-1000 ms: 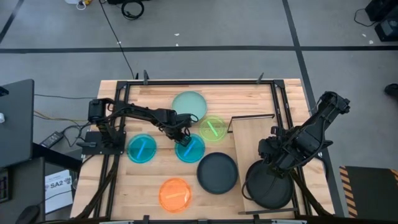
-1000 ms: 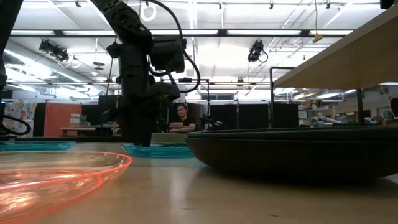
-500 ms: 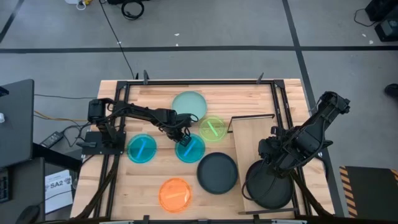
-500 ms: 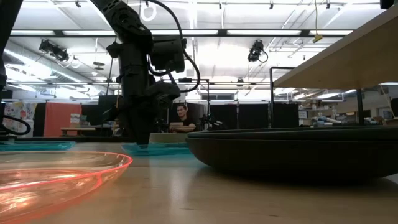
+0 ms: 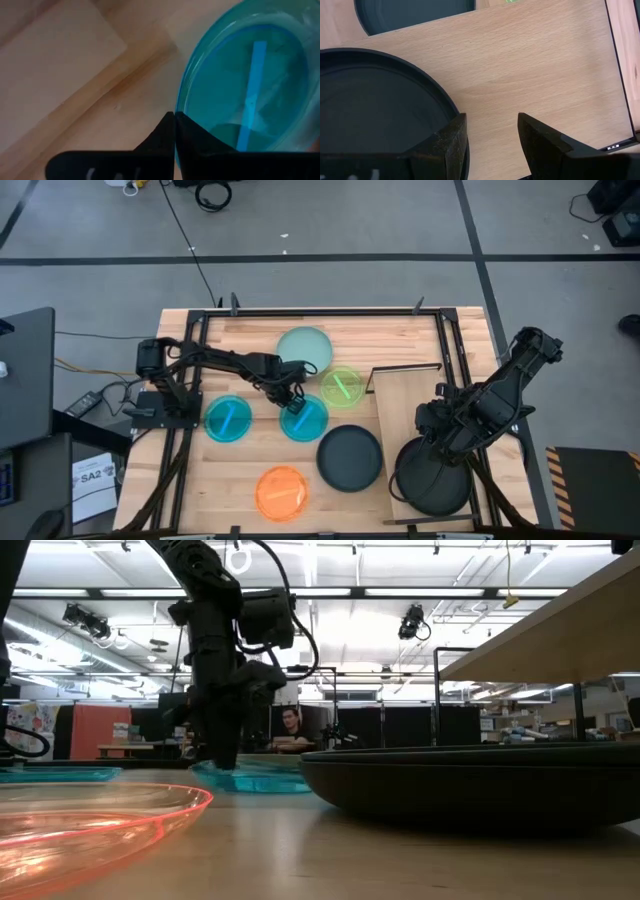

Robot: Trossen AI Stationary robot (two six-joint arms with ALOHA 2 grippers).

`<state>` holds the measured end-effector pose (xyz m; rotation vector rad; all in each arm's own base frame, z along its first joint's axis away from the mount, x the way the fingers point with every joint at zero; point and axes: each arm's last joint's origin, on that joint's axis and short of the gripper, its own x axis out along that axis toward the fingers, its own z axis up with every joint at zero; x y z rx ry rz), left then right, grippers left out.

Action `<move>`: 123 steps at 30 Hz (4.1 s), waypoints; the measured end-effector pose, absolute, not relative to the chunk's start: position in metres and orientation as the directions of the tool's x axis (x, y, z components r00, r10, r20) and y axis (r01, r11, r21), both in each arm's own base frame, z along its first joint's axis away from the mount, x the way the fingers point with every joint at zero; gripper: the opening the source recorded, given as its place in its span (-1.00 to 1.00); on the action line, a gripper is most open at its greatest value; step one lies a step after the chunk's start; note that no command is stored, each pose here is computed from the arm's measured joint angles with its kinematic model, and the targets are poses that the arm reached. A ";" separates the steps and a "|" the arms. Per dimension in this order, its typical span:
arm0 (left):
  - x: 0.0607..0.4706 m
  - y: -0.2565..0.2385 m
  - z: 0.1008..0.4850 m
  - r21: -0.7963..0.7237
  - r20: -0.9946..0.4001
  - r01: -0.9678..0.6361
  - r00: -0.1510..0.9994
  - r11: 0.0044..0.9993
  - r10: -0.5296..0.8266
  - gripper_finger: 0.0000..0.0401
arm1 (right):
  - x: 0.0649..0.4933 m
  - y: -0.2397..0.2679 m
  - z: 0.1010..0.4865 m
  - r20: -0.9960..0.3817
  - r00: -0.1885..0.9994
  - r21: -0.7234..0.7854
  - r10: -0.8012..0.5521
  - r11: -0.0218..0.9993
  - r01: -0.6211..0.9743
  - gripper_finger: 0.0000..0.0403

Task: Place and stack plates onto a shelf
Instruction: Put the right blue plate on the shelf

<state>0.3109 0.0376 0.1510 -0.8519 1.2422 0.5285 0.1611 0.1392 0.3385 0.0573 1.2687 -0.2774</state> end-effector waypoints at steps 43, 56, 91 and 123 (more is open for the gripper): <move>0.279 0.050 0.272 -0.299 -0.644 -0.720 0.637 0.626 0.424 -0.98 | 0.252 0.034 0.354 -0.732 0.541 -0.021 -0.413 0.808 0.589 -0.09; 0.289 0.051 0.285 -0.348 -0.513 -0.650 0.735 0.675 0.443 -0.98 | 0.275 -0.020 0.370 -0.615 0.665 0.195 -0.423 0.736 0.648 -0.09; 0.296 0.052 0.297 -0.423 -0.399 -0.598 0.798 0.681 0.452 -0.97 | 0.275 -0.034 0.372 -0.601 0.668 0.204 -0.438 0.725 0.658 -0.74; 0.298 0.051 0.300 -0.400 -0.365 -0.570 0.817 0.718 0.446 -0.44 | 0.273 -0.034 0.370 -0.623 0.649 0.180 -0.437 0.727 0.662 -0.96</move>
